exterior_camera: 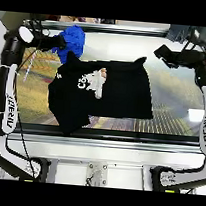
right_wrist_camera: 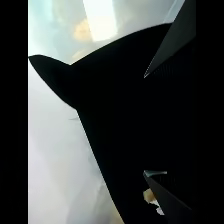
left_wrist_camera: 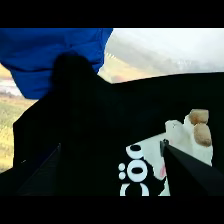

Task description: Fold the clothes and pants, and hang the long-sleeved shirts on hangers.

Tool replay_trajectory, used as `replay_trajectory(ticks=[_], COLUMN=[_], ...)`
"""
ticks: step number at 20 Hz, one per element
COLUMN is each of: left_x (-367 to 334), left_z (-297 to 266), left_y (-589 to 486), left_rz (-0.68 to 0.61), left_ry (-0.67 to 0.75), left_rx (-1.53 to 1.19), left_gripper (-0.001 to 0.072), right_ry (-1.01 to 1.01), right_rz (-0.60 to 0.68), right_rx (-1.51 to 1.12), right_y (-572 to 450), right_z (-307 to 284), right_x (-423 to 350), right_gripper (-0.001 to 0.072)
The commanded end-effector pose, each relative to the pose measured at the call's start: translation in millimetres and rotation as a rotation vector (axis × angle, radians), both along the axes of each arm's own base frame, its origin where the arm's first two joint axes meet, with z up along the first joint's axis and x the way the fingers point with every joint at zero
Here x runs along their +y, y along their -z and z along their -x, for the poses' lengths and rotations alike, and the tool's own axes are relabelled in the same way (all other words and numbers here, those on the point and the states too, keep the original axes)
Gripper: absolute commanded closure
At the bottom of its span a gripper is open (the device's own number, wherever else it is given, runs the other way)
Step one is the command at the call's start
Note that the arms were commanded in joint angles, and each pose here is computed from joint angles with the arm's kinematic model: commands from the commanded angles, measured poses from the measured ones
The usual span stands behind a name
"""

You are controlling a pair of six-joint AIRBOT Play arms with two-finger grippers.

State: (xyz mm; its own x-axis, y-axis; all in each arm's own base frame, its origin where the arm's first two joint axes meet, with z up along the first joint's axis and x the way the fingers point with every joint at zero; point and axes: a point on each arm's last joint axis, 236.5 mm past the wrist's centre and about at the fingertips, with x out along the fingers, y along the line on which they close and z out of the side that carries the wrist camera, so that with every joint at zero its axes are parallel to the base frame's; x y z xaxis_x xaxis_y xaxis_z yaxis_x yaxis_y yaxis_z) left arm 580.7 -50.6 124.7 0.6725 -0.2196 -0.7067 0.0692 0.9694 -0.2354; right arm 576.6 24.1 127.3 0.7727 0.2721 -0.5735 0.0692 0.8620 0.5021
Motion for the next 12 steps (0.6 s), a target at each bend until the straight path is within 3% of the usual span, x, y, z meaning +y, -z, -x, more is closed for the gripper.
replay_trajectory(ticks=[1,3,8,12], left_x=[34,59,89,81], left_z=[48,92,210,250], left_y=[11,35,147,198], left_rz=[-0.012,0.012,0.085,0.223], left_ry=[-0.025,-0.096,-0.268,-0.375], left_rx=[0.167,0.264,0.508,0.559], left_gripper=[0.0033,0.0033,0.0032,0.0032], right_ry=[-0.109,-0.144,-0.165,-0.169], right_rz=[0.189,0.257,0.219,0.195], right_rx=[0.0,0.035,0.107,0.1], right_y=[-29,-34,-3,6], right_z=[43,88,191,231], right_x=[-7,-6,11,20], right_gripper=[0.0201,0.0201,0.0201,0.0201])
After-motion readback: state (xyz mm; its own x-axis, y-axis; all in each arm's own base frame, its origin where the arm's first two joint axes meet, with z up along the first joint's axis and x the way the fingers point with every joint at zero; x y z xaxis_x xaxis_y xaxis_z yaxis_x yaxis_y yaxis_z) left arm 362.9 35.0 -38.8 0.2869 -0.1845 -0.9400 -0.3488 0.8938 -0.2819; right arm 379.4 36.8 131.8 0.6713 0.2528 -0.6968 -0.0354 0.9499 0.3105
